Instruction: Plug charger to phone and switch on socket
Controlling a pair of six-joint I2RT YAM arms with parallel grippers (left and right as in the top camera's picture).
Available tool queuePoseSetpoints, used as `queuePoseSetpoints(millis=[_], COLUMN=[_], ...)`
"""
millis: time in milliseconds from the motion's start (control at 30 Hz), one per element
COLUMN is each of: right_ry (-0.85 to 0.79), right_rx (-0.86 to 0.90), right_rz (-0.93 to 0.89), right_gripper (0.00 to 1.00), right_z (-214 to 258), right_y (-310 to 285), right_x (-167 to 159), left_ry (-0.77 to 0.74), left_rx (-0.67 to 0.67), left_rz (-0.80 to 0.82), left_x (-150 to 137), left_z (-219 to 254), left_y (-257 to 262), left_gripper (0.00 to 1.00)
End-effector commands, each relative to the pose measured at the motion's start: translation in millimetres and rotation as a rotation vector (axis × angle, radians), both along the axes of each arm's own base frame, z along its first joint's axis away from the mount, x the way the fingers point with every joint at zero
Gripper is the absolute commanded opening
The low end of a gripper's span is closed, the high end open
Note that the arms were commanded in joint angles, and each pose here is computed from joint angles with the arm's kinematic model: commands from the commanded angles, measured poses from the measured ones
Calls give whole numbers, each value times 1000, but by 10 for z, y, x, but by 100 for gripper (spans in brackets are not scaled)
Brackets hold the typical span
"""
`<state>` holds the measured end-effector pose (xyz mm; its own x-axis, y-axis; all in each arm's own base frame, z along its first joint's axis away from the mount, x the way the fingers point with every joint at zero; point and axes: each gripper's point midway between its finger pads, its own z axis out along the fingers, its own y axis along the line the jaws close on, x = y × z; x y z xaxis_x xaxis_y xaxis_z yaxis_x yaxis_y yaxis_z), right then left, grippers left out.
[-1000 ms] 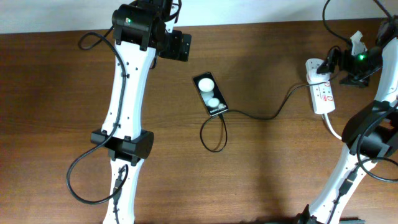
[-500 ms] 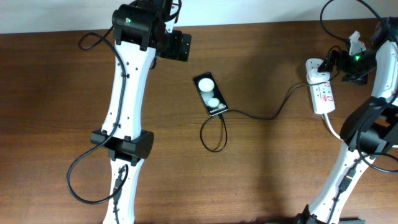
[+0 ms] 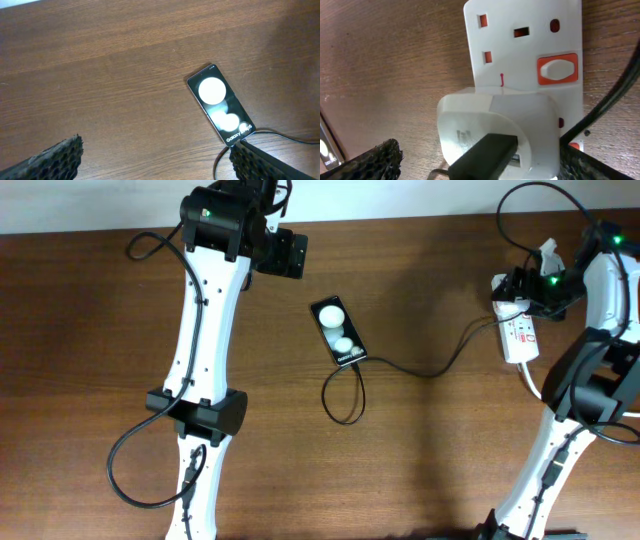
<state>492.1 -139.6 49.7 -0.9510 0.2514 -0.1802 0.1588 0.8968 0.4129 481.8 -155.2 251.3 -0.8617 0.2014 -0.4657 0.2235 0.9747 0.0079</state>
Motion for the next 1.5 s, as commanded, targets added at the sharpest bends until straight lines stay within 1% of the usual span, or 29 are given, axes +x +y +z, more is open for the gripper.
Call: queuePoseSetpoints(millis=[0, 267, 600, 800, 1033, 1100, 1267, 1400, 1467], right_ry=[19, 58, 89, 81, 76, 96, 137, 78, 81], right_rx=[23, 39, 140, 134, 127, 113, 13, -43, -85], right_rz=[20, 9, 27, 79, 80, 26, -49, -87, -117], right_gripper=[99, 99, 99, 99, 99, 99, 99, 99, 99], right_z=[-91, -176, -272, -275, -277, -253, -102, 314, 539], right_y=[156, 188, 415, 653, 651, 532, 153, -11, -66], right_x=[19, -62, -159, -90, -76, -88, -173, -179, -274], left_ry=[-43, -43, -43, -43, -43, -43, -43, -43, -43], left_rx=[-13, -13, -13, -13, -13, -13, -13, -13, -13], left_rz=[-11, -11, -11, -11, -11, -11, -11, -11, -11], left_x=[-35, -34, -35, -34, -35, -35, -34, -34, -35], left_z=[190, 191, 190, 191, 190, 190, 191, 191, 190], left_y=[32, 32, 32, 32, 32, 32, 32, 32, 32], left_gripper=[99, 99, 99, 99, 99, 99, 99, 99, 99])
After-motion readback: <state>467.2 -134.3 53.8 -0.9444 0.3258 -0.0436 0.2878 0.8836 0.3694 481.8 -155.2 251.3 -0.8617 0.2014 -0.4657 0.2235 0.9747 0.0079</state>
